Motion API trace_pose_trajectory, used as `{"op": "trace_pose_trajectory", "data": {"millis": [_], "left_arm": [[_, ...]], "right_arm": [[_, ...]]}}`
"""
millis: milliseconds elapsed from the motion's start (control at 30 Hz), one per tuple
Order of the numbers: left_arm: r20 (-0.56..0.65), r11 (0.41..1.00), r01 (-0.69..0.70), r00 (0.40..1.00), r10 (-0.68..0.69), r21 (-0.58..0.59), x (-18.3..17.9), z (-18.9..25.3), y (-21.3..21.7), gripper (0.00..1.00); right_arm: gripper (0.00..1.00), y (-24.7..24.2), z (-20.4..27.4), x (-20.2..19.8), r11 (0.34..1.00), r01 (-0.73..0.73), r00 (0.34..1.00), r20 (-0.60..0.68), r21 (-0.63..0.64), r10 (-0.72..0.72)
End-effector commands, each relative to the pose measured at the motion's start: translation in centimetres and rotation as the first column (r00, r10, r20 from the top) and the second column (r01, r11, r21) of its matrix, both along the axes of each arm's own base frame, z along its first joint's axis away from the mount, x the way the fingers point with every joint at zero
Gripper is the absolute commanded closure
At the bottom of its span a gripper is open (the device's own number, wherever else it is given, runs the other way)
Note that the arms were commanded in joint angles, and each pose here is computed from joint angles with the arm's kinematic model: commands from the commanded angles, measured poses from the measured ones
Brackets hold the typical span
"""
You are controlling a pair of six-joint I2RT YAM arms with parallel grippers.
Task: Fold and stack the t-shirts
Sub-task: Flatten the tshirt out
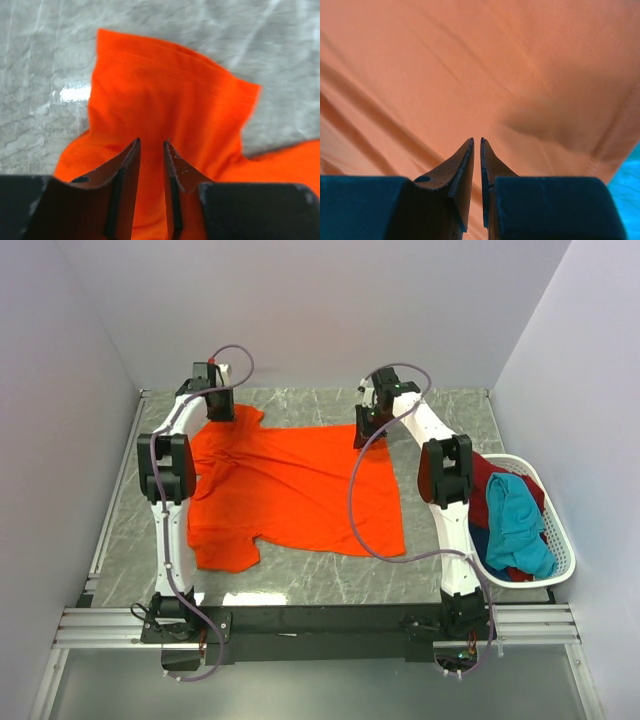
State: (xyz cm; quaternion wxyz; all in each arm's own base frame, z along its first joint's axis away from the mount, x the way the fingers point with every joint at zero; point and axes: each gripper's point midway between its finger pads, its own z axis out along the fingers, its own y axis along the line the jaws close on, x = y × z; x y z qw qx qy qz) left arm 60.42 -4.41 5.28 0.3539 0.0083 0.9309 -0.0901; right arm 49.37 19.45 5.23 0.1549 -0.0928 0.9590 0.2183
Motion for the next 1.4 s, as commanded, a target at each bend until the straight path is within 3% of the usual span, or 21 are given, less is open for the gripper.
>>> {"op": "trace_pose_trajectory", "data": {"millis": [0,167,300,367,633,733,800,967,1033,1067,1167,1367], "left_arm": [[-0.018,0.995,-0.094,0.995,0.095,0.039,0.8,-0.3,1.4,0.70],[-0.042,0.987,-0.134,0.990,0.138,0.088,1.5,-2.9,2.5,0.68],[0.009,0.989,-0.121,0.993,0.121,0.081,3.6,-3.7,2.3,0.62],[0.041,0.993,-0.097,0.995,0.094,0.073,4.5,-3.6,2.0,0.55],[0.313,0.996,-0.069,0.949,0.047,0.060,9.2,3.5,1.8,0.36],[0.413,0.999,-0.021,0.911,0.003,0.039,9.3,9.5,0.9,0.28],[0.462,0.999,0.020,0.886,-0.033,0.033,7.9,14.5,0.4,0.24],[0.452,0.964,0.245,0.851,-0.266,0.106,-0.6,22.7,-1.7,0.14],[0.364,0.946,0.314,0.874,-0.322,0.083,-4.8,22.0,-1.3,0.14],[0.352,0.906,0.416,0.839,-0.415,0.076,-8.2,22.4,-2.1,0.16],[0.193,0.863,0.503,0.843,-0.503,0.050,-15.7,18.8,-1.0,0.24],[-0.089,0.840,0.542,0.837,-0.540,-0.001,-27.8,10.2,1.4,0.45]], "right_arm": [[0.83,0.9,0.4,1.2,0.996,0.076,0.997,0.004,0.039,-0.076],[0.82,0.6,-1.5,0.8,0.992,0.119,0.992,-0.051,0.031,-0.118],[0.82,-1.0,-2.6,1.0,0.982,0.190,0.978,-0.090,0.019,-0.188],[0.82,-2.3,-2.8,1.5,0.974,0.225,0.971,-0.092,0.018,-0.222],[0.82,-6.8,-1.7,4.6,0.949,0.316,0.949,-0.020,0.004,-0.316],[0.82,-7.3,1.4,5.9,0.957,0.291,0.954,0.070,0.011,-0.291],[0.80,-6.6,5.2,5.7,0.974,0.220,0.964,0.138,0.054,-0.225],[0.56,-5.6,10.9,1.2,1.000,0.004,0.974,0.228,0.015,-0.007],[0.50,-5.2,9.9,-1.7,0.998,-0.060,0.982,0.175,-0.026,0.064],[0.48,-5.2,10.7,-2.8,0.994,-0.097,0.976,0.193,-0.046,0.104],[0.45,-4.8,9.5,-6.7,0.980,-0.181,0.974,0.127,-0.078,0.190],[0.47,-3.1,5.9,-12.6,0.946,-0.308,0.951,-0.004,-0.103,0.310]]}}
